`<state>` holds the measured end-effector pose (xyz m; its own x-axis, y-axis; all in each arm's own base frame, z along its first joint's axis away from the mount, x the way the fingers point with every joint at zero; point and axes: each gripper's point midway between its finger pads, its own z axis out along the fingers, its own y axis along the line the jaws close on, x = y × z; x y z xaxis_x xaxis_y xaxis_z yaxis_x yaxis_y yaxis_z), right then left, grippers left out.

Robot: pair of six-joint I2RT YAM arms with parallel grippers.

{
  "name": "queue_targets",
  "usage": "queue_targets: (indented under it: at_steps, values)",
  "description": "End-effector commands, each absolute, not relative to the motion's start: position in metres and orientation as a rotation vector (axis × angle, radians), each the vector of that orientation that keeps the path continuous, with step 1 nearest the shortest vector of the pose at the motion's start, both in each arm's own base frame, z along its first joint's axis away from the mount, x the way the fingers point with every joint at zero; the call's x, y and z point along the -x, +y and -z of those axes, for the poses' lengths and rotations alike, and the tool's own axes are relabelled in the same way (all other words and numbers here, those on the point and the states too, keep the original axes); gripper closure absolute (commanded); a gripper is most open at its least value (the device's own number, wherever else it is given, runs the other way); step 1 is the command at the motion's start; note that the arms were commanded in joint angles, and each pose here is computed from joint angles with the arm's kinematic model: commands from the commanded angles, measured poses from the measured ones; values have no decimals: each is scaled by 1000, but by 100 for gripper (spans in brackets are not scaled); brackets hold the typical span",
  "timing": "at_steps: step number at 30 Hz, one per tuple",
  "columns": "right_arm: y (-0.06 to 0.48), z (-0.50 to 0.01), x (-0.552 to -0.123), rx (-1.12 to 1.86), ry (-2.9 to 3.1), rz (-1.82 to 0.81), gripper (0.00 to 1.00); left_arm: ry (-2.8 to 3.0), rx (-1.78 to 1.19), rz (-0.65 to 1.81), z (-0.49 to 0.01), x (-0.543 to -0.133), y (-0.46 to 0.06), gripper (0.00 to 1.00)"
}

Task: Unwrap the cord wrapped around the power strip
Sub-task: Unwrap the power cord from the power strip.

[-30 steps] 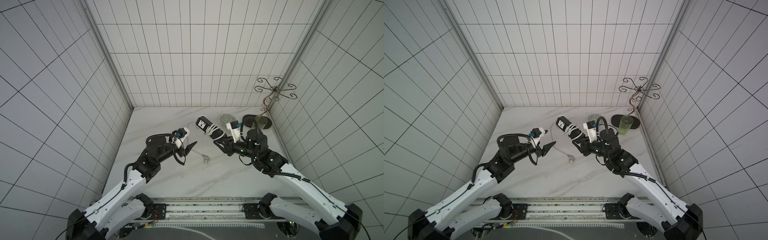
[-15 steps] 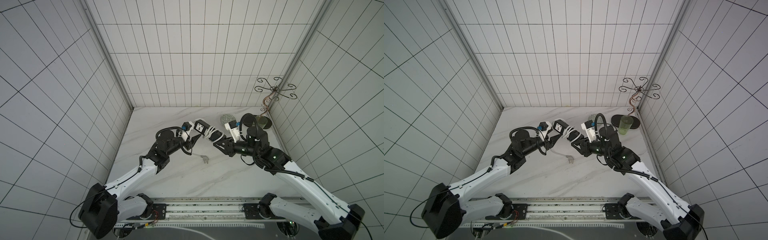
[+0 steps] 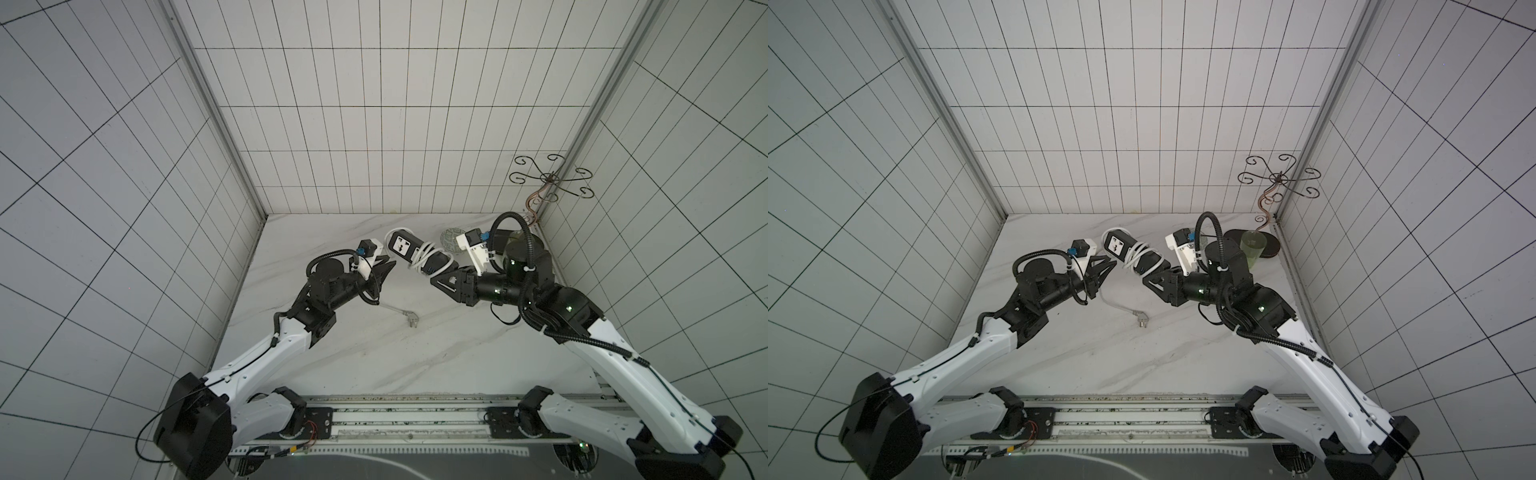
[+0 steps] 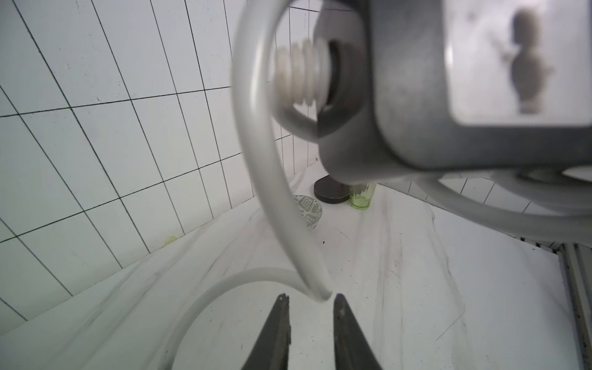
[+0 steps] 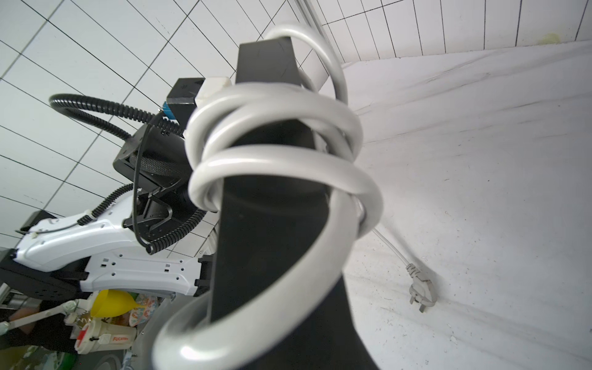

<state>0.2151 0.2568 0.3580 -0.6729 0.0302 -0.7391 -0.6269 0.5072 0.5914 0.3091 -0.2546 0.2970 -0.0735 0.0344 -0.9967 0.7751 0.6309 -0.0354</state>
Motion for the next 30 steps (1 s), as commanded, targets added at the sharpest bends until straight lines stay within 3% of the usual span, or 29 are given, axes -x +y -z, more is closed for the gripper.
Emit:
queue_targets:
  at_steps: [1,9,14,19,25,30]
  values:
    - [255,-442,-201,481,1862,-1312,100,1413,-723,852,-350,-286,-266,64]
    - [250,-421,-183,571,1887,-1305,100,1325,-694,833,-340,-283,-260,57]
    - [255,-415,-177,619,1904,-1342,100,1346,-683,819,-336,-293,-263,72]
    - [251,-397,-181,634,1940,-1265,100,1339,-727,802,-332,-286,-261,94]
    - [246,-402,-173,688,1937,-1228,100,1428,-707,703,-346,-297,-233,100]
    - [247,-436,-157,732,1825,-1315,100,1588,-766,811,-331,-324,-233,99]
